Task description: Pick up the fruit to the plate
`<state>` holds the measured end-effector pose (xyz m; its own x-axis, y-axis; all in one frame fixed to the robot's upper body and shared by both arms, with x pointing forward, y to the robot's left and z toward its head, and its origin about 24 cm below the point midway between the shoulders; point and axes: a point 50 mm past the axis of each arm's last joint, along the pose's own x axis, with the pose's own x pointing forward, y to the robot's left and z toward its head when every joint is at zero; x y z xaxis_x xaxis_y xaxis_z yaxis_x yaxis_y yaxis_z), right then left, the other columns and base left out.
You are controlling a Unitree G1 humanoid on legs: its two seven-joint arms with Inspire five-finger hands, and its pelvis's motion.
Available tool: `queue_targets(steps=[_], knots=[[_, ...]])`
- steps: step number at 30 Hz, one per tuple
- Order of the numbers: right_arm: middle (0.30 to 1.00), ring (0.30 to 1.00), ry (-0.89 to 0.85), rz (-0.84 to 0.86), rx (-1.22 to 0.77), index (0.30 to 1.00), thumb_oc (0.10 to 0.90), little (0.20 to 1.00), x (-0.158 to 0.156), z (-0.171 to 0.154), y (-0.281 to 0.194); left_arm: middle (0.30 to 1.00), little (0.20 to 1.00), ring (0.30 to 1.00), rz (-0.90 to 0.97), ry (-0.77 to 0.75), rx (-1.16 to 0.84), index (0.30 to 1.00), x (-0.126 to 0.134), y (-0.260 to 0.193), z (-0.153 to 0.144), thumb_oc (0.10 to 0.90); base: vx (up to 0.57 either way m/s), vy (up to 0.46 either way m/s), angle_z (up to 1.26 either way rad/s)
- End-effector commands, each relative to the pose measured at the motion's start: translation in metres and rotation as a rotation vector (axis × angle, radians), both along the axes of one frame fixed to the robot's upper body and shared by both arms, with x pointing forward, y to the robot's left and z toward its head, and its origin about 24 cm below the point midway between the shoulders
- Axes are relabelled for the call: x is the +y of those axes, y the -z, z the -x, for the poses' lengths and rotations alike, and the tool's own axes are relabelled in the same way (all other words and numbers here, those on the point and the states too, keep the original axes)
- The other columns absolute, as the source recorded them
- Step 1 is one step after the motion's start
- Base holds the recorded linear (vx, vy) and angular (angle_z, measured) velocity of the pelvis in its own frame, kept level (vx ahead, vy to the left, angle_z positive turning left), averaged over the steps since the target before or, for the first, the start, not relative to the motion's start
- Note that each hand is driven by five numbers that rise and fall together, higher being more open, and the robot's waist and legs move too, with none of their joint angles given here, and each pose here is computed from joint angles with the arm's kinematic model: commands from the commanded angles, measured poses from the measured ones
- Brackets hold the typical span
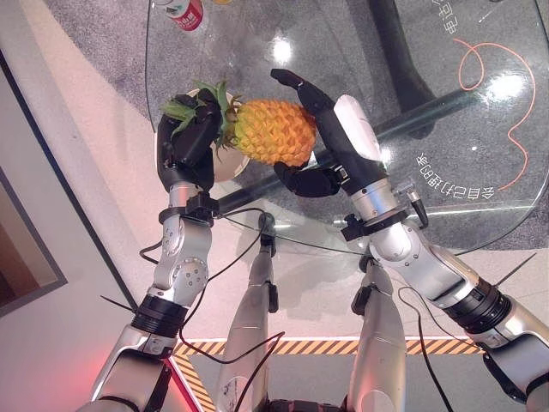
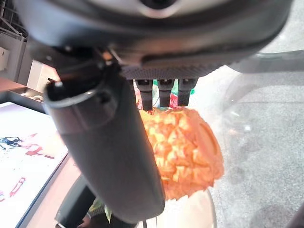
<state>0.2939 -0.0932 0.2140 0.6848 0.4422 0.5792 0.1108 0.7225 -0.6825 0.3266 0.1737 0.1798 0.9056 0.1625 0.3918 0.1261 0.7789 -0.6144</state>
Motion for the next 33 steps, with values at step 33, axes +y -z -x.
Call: queue_targets(steps=[33], knots=[[0.9,0.9,-0.075,-0.217,-0.367,0.9,0.8,0.9,0.007,0.029,-0.064,0.3,0.2,0.3,0.192,-0.22,-0.454,0.3,0.014,-0.068,0.038,0.1,0.0,0.0,0.0]])
